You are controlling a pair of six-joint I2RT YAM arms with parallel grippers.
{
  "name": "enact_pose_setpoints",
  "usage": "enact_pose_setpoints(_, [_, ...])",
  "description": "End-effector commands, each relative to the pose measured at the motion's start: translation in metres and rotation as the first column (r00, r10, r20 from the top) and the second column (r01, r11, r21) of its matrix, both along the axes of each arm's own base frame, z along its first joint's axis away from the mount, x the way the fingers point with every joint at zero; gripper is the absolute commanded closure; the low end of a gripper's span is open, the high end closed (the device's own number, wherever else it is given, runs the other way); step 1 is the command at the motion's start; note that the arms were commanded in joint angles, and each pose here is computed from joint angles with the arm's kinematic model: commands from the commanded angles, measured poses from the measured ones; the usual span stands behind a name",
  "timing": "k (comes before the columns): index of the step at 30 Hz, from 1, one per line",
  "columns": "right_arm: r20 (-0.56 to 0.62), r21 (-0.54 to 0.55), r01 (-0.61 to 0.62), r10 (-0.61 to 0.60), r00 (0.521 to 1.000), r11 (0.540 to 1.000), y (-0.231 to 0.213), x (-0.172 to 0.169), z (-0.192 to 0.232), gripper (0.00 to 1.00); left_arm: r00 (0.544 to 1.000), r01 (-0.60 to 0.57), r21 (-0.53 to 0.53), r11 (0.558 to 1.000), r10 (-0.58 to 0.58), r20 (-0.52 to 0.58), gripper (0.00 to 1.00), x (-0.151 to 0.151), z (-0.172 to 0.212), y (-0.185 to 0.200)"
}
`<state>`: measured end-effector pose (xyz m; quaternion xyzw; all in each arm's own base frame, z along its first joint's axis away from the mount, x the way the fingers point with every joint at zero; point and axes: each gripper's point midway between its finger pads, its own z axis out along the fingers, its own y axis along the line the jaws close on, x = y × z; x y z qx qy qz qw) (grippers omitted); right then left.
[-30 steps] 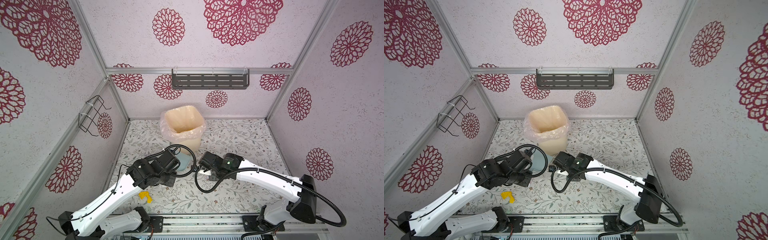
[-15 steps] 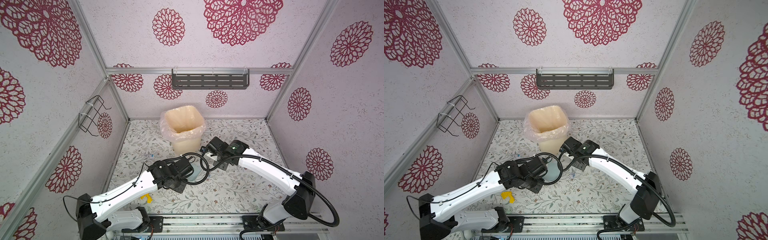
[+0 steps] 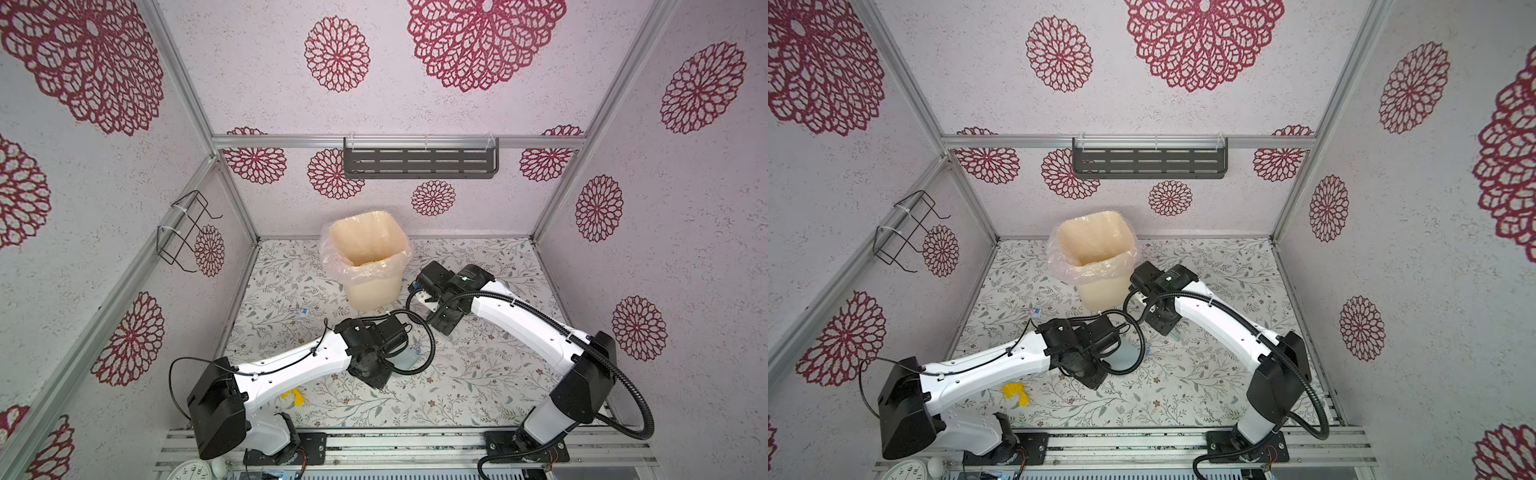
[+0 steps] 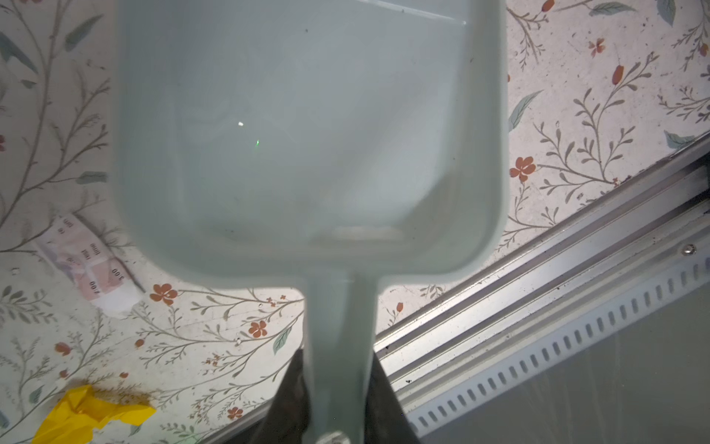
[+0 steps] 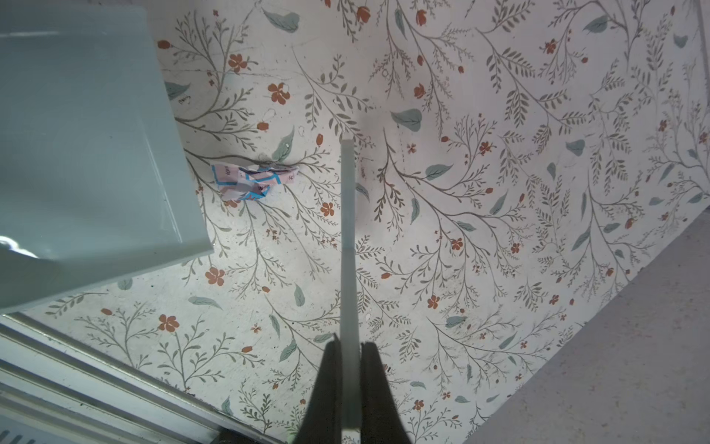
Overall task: Sweep away the paper scraps from the table
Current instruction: 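Push the pink-and-blue wrapper into the dustpan with the right gripper tool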
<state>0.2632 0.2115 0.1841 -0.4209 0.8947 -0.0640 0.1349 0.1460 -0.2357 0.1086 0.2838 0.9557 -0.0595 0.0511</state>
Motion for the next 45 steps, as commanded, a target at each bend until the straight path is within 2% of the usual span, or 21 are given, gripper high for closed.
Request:
enact_pose_setpoints(1, [-0.028, 0.049, 0.047, -0.045, 0.999, 0.998, 0.006, -0.003, 0.005, 1.0, 0.999, 0.03, -0.014, 0.999, -0.031, -0.031, 1.0, -0.006, -0.009, -0.008])
enact_pose_setpoints(18, [-0.048, 0.077, 0.097, -0.093, 0.994, 0.992, 0.016, 0.003, -0.002, 1.0, 0.992, 0.051, 0.016, 0.999, -0.049, -0.113, 1.0, -0.028, -0.036, -0.017])
enact_pose_setpoints(33, [-0.108, 0.081, 0.1, -0.091, 0.99, 0.992, 0.022, -0.003, -0.014, 1.0, 0.996, 0.047, 0.02, 0.999, -0.045, -0.079, 1.0, -0.022, -0.047, -0.013])
enact_pose_setpoints(45, [-0.198, 0.119, 0.043, -0.019, 0.98, 0.992, 0.047, -0.036, -0.011, 1.0, 0.995, 0.057, 0.024, 0.998, -0.055, -0.089, 1.0, -0.022, -0.058, -0.004])
